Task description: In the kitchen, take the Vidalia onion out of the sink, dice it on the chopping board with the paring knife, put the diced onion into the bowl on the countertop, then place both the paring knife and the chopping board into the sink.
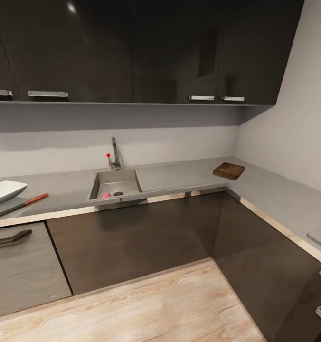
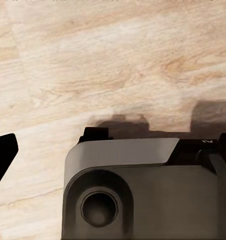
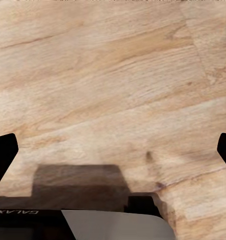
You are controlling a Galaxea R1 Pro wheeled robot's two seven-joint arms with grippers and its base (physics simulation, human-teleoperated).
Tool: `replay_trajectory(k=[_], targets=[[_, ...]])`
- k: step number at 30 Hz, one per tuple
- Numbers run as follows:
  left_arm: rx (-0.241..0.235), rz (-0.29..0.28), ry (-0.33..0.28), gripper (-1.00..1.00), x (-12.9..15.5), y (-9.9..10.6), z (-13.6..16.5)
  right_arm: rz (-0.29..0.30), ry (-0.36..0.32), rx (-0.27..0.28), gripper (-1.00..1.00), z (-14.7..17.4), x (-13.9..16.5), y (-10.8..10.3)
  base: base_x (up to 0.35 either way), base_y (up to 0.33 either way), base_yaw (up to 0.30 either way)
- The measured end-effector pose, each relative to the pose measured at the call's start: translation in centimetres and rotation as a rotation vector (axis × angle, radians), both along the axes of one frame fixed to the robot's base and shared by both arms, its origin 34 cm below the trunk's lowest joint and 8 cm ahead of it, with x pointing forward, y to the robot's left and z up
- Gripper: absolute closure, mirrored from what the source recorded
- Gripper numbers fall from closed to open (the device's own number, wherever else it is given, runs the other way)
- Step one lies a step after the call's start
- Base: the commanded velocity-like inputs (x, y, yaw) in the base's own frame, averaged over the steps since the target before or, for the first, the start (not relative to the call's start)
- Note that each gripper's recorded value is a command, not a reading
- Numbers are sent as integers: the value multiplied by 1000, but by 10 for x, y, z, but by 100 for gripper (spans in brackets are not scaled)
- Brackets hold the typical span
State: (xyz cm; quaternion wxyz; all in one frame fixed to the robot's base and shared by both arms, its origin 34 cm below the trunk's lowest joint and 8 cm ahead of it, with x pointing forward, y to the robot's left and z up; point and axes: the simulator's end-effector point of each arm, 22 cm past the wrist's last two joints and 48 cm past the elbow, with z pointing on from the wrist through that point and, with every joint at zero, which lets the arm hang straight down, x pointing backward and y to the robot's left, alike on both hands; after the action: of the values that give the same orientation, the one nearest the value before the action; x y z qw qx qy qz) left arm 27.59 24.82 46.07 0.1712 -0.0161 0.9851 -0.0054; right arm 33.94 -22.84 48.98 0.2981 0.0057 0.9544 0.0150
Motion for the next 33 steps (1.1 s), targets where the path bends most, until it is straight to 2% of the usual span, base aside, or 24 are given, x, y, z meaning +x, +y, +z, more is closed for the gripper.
replay_trajectory(k=[33], targets=[[1, 0, 2, -100, -1, 0, 52, 0, 1, 0, -100, 52, 0, 0, 0, 0, 0]])
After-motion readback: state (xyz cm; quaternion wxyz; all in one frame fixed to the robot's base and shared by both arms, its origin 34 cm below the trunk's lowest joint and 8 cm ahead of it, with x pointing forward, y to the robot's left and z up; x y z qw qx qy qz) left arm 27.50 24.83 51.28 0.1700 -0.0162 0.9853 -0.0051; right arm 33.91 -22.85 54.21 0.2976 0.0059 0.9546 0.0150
